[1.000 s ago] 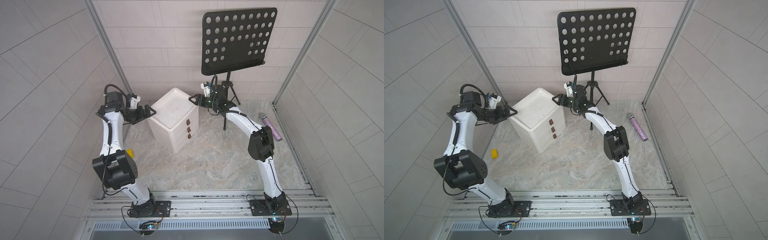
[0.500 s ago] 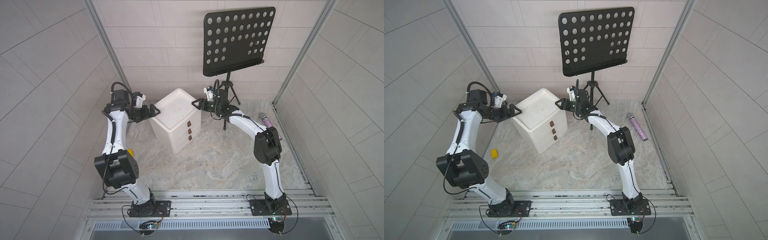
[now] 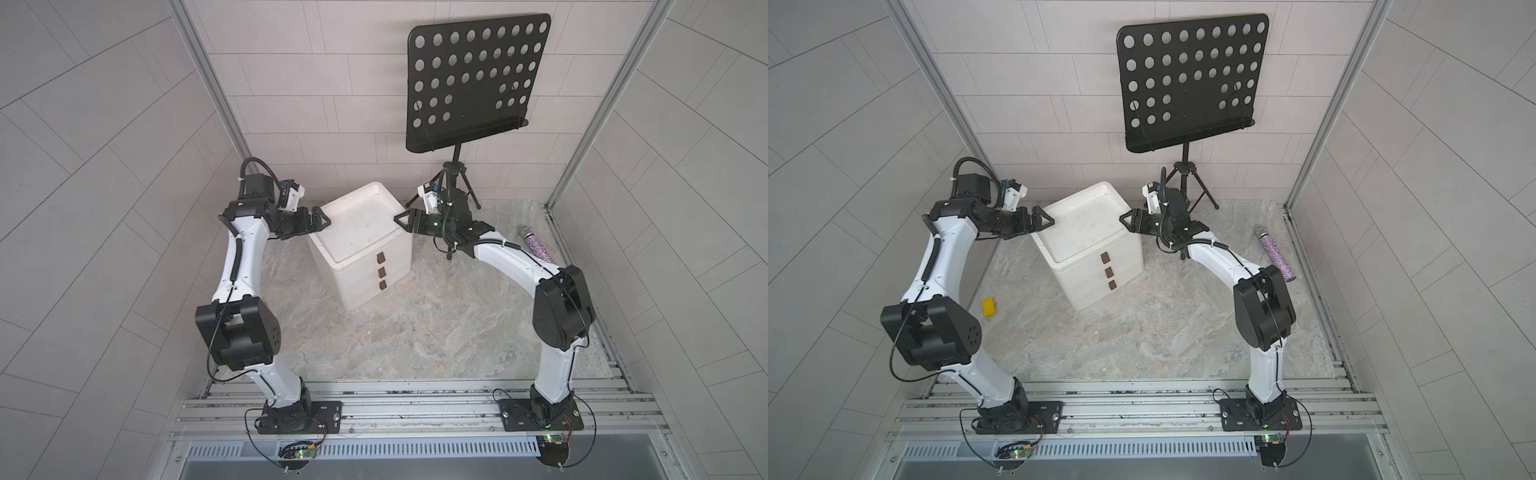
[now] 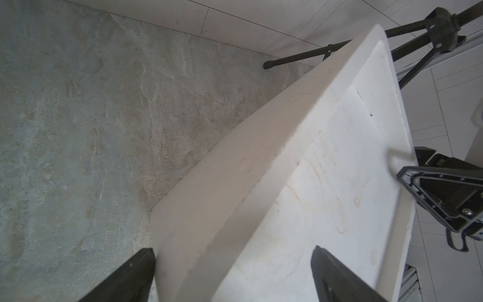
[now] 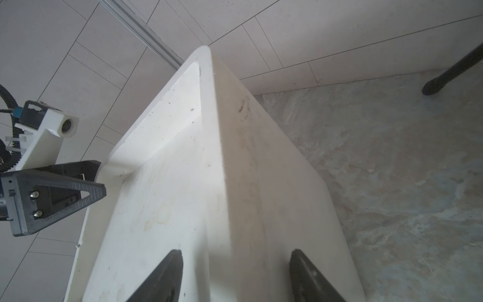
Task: Place the umbrella in the drawer by color
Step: Move the storage box to the center of the board, then reset both arms
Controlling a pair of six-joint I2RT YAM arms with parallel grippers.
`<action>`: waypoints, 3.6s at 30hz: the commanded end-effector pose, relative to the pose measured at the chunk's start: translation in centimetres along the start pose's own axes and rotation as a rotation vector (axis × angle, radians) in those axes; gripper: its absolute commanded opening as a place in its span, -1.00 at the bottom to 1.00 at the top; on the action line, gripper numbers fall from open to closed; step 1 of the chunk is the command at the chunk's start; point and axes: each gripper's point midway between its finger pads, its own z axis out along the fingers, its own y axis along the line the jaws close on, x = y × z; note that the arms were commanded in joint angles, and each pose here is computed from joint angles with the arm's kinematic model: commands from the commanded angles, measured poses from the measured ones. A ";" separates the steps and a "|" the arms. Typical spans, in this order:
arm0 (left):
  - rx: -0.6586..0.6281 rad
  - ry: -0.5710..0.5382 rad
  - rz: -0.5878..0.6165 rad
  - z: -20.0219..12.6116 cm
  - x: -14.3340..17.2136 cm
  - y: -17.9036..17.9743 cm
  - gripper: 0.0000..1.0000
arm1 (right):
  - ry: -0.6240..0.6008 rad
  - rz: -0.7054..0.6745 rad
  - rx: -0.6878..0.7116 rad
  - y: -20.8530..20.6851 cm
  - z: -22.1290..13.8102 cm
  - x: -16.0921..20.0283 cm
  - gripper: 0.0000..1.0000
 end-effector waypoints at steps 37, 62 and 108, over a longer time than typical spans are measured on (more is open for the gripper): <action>0.053 0.038 0.101 2.1 0.0 -6.8 0.98 | 0.015 -0.099 0.073 0.8 -13.2 5.2 0.40; -0.527 -0.578 -0.034 -8.8 4.6 10.1 0.97 | -0.459 -0.402 0.749 -10.8 -25.2 4.4 1.00; -0.733 -0.625 0.083 5.9 12.8 13.9 1.00 | -0.458 -0.313 1.106 -29.7 -27.3 10.4 0.99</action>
